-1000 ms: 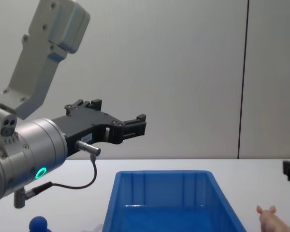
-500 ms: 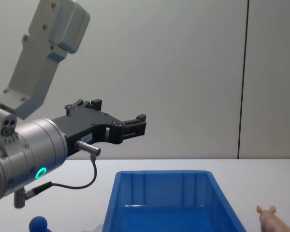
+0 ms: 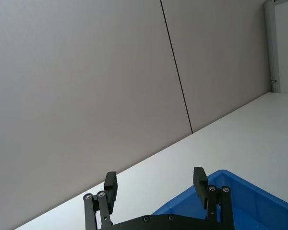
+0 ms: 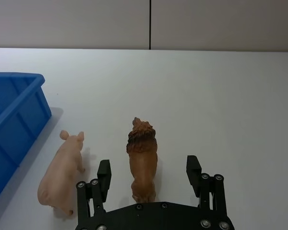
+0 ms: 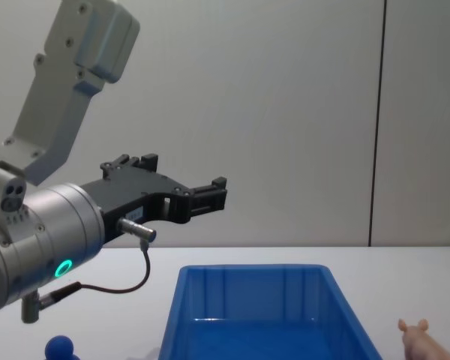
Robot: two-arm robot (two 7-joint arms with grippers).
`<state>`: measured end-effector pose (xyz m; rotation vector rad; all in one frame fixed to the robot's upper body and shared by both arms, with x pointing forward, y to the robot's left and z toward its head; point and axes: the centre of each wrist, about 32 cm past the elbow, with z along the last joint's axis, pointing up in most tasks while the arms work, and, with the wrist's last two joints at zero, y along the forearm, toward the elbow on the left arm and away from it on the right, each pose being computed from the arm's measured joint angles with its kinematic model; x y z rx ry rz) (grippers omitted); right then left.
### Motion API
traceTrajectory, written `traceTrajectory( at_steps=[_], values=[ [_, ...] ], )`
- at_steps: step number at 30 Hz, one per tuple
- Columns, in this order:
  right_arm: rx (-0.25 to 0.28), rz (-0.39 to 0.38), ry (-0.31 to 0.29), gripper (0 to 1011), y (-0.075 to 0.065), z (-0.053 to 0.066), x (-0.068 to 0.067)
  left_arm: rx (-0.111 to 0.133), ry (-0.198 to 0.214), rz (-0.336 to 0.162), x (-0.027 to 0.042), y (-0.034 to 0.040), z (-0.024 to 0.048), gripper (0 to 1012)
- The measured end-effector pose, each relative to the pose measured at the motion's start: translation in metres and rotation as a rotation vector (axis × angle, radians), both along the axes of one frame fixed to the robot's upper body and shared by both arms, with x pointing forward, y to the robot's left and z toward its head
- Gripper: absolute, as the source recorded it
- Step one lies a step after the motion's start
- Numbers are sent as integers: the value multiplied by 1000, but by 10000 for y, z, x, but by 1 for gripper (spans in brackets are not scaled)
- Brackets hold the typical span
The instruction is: Pick up the two dolls from the table and place them into the box.
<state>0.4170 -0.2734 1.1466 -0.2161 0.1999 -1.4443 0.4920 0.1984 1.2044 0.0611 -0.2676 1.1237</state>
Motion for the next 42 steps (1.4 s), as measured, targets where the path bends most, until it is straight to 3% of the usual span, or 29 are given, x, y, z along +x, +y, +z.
traceTrajectory(
  at_steps=[5,9,12,23,29,42],
  values=[
    [11,5,20,902,-9,-56,29,0,0,0,0,0,0,1001],
    [20,11,37,757,-8,-101,53,0,0,0,0,0,0,1001],
    [26,15,52,704,-5,-140,74,0,0,0,0,0,0,1001],
    [30,33,71,320,23,-221,125,0,0,0,0,0,0,1001],
    [16,43,43,280,43,-197,131,0,0,0,0,0,0,1001],
    [1,130,-97,280,144,68,157,0,0,0,0,0,0,1001]
  ],
)
